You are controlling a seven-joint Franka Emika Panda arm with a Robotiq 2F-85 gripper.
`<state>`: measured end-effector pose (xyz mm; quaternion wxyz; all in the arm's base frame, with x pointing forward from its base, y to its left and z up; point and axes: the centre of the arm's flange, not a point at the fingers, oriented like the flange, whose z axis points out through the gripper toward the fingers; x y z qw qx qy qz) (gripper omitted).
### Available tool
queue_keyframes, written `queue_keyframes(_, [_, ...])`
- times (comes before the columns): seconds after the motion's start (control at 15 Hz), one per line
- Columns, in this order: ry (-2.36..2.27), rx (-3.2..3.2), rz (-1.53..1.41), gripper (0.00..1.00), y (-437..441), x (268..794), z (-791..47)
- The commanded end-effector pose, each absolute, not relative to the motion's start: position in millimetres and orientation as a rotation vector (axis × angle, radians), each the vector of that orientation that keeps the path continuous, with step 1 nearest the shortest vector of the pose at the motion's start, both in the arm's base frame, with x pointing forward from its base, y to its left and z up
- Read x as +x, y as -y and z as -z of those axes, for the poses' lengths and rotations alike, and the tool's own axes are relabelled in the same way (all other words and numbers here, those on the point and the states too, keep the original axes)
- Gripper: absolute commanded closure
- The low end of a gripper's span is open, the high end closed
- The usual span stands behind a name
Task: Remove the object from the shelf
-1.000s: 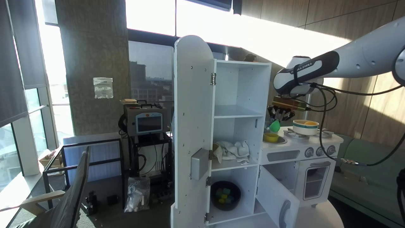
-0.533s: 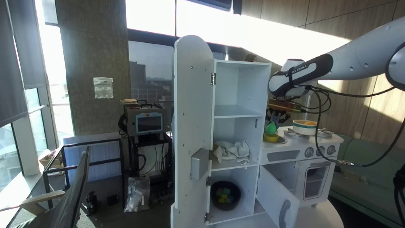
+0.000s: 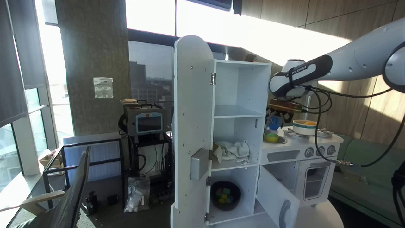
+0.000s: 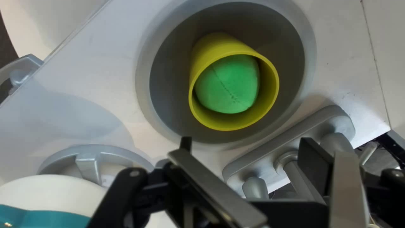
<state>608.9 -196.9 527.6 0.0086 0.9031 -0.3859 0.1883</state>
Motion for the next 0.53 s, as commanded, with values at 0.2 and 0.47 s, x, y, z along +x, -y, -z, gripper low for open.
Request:
queue_keyframes(0.2, [1.251,2.799,-0.610,0.00,212,606,-543])
queue_keyframes(0.47, [1.348,2.738,-0.633,0.00,233,596,-550])
